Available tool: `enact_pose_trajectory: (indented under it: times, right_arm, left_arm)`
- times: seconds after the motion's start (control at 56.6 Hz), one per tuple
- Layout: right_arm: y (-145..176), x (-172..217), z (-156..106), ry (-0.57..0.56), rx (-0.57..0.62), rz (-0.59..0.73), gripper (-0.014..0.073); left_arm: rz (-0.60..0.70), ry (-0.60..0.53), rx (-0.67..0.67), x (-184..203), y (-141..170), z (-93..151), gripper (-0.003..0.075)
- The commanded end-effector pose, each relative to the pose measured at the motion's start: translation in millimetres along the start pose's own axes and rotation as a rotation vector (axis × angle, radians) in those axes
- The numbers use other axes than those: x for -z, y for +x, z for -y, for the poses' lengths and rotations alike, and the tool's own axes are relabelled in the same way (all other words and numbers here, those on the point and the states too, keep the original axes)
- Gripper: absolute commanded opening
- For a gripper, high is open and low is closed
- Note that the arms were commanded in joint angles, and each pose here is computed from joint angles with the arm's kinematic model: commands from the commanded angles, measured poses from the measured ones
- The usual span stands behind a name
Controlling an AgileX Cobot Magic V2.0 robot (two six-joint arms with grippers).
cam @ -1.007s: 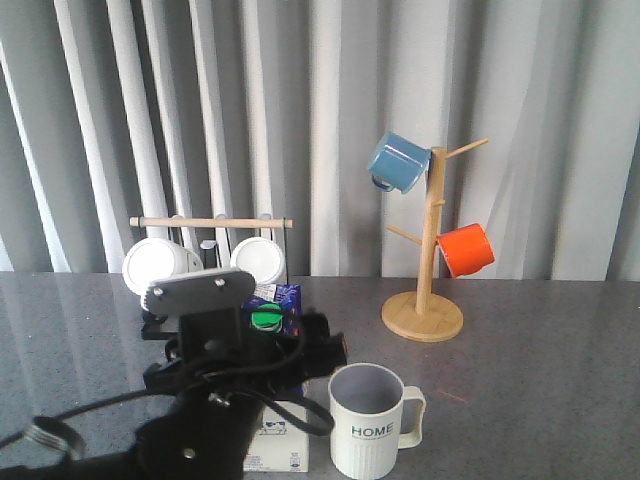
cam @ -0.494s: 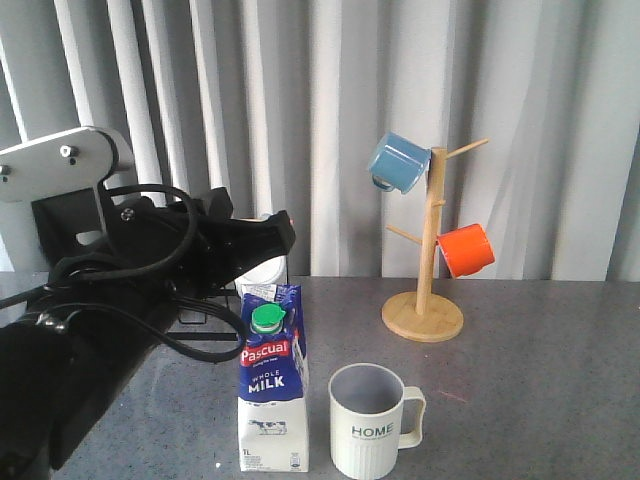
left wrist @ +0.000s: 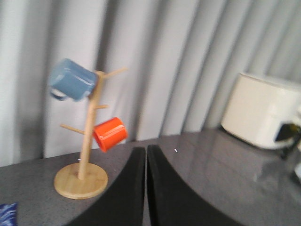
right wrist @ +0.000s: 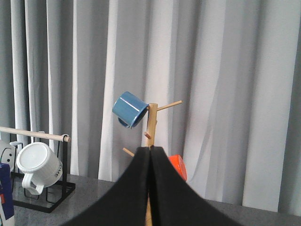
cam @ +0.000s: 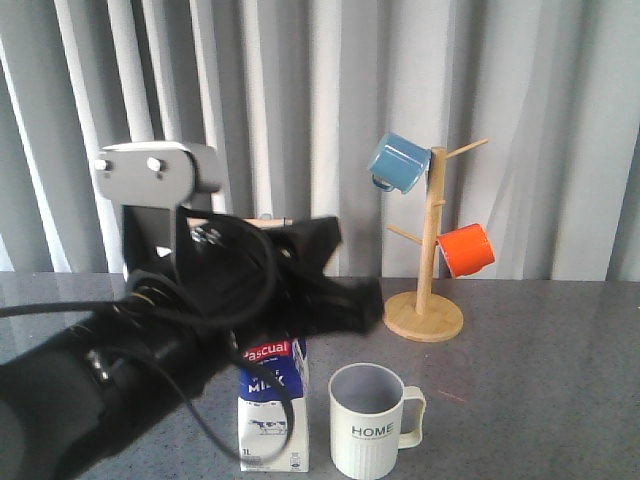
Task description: Place milk next to cup
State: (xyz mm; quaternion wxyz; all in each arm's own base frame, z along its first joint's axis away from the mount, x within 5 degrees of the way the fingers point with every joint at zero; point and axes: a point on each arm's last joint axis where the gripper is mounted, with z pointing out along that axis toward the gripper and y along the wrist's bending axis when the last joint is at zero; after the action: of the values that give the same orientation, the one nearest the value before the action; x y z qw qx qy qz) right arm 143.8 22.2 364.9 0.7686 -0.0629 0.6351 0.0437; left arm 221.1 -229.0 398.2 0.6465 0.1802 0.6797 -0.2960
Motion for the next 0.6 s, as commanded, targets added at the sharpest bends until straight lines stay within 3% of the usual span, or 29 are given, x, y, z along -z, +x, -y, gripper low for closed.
enact_pose_trajectory:
  times: [0.0,0.23,0.459,0.583]
  right_arm:
    - [-15,0,1,0.006,0.013,0.093,-0.0008]
    - [-15,0,1,0.006,0.013,0.093,-0.0008]
    - [-15,0,1,0.006,0.013,0.093,-0.0008]
    - [-15,0,1,0.006,0.013,0.093,-0.0008]
  left_arm:
    - [-0.071,0.111,-0.149,11,5,9,-0.0007]
    - [-0.045,0.023,-0.076,50,46,-32,-0.0007]
    - [-0.055,-0.236,-0.069,129,66,-90,-0.0006]
    - [0.001,-0.37,-0.073,172,79,-106,-0.0006]
